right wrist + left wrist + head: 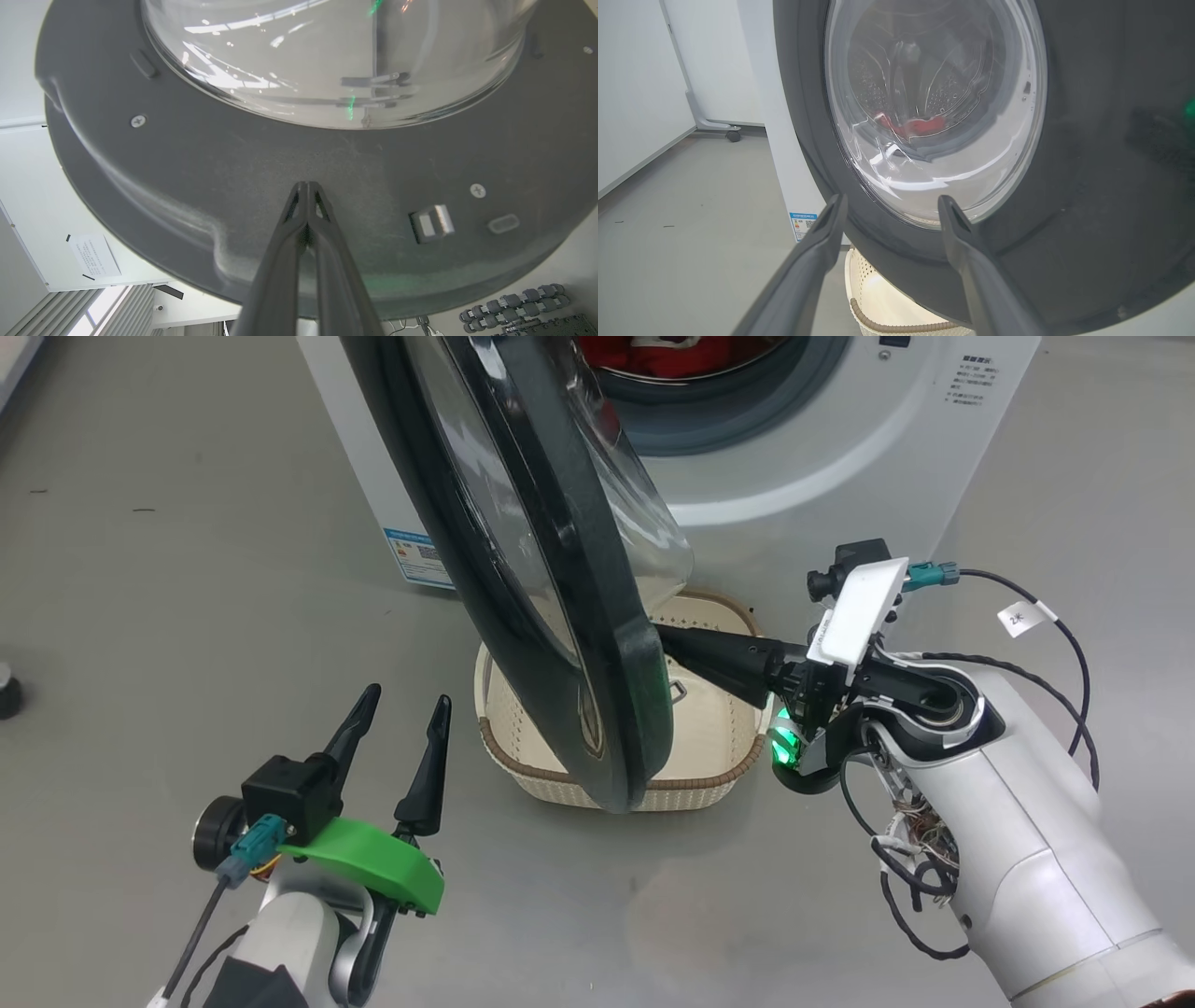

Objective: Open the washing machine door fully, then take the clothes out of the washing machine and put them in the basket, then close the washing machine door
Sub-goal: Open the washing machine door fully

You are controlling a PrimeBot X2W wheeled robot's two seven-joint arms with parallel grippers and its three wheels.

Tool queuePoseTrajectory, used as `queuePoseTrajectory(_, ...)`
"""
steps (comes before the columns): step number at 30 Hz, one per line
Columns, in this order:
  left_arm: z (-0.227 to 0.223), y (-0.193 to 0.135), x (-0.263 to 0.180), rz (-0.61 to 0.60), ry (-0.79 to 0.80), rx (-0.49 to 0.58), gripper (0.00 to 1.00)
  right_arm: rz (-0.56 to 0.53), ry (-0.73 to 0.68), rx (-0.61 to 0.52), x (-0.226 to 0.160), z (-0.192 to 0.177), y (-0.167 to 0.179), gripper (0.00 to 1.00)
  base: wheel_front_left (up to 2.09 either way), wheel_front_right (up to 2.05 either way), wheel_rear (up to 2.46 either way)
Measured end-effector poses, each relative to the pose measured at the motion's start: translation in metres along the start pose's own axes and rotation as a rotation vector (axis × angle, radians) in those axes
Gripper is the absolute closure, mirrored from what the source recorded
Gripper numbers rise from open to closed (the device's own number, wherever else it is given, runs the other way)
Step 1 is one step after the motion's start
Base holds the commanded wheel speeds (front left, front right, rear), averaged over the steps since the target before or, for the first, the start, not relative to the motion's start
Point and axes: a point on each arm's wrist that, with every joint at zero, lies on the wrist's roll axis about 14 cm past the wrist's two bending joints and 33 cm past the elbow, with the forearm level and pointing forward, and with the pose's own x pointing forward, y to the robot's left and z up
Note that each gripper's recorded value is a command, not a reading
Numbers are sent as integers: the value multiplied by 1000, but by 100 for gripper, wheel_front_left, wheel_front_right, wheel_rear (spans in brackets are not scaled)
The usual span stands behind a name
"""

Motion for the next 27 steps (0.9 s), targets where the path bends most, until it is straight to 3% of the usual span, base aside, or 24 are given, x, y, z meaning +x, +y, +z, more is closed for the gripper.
queuePoseTrajectory(11,8,12,-17,47,-22,-2,0,1,116,-4,27,-42,0,100,0,0,0)
queuePoseTrajectory(27,10,28,-36,114,-32,-13,0,8,164,-18,48,-70,4,100,0,0,0)
